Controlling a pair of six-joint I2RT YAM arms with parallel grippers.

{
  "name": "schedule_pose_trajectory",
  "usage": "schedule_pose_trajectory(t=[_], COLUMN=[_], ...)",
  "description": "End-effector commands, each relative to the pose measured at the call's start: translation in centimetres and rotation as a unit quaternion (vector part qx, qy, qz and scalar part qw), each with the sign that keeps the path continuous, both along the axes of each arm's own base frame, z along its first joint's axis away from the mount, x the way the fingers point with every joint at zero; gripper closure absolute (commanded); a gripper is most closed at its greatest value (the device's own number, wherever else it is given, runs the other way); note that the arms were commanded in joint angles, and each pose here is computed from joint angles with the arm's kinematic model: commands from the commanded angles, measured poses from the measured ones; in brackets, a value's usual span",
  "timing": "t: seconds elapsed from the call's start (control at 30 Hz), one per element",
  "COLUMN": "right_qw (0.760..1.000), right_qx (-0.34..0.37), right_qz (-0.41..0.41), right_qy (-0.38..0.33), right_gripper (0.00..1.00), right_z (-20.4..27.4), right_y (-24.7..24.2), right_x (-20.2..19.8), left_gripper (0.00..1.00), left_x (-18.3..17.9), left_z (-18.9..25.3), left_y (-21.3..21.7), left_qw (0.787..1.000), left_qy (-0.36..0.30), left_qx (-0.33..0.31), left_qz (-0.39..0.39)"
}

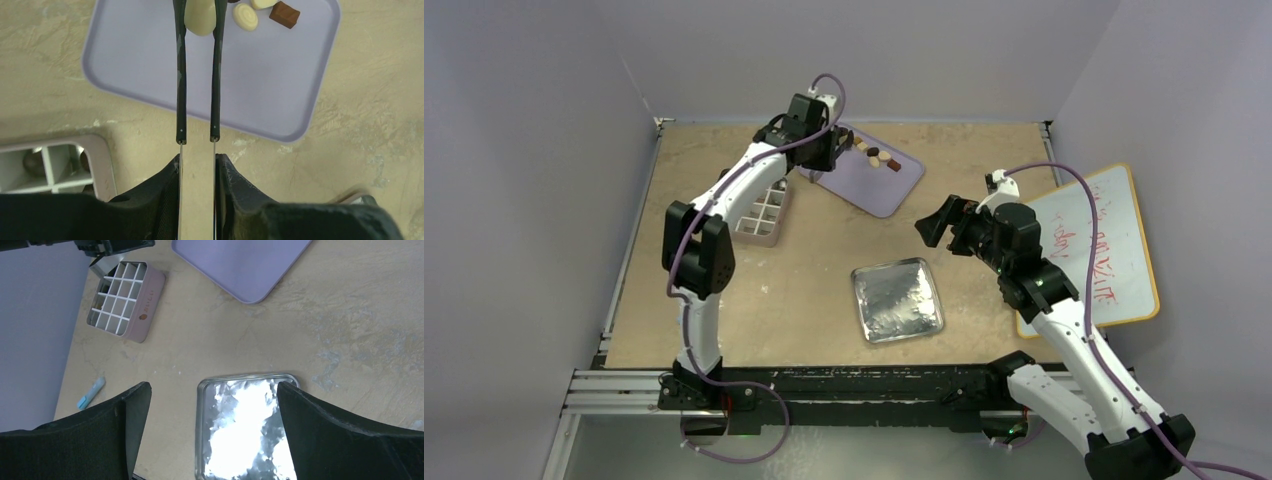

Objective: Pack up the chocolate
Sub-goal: Pick up the fake chocolate from the plate, then place the fake chocolate in the packing box.

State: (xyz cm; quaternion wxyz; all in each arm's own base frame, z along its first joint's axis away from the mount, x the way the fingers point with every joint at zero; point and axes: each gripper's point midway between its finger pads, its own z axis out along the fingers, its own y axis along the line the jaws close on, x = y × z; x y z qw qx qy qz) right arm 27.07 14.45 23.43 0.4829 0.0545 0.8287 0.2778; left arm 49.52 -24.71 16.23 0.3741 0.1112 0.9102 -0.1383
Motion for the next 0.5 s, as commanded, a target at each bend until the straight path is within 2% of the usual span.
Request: schedule_pose_trajectory(t=[0.0,0.47], right_qw=[1.0,1.0], right_qx=[0.017,0.017], right_qz=[0.011,0.022], right_qy=[-0.022,-0.015], right_gripper=[0.03,0.03], right_z=[1.4,1.0], right_y=[0.6,1.0], right_x=[-0.1,0.0], left_gripper=[0.83,0.83], left_x=[-2.1,-8.3], left_z=[4.3,5.0], left_y=[2.0,9.7], left_qw=[0.999,0.992], left_qy=[-0.018,0.003], left_qx=[-0.004,0.042], left_qz=[0.033,0.122])
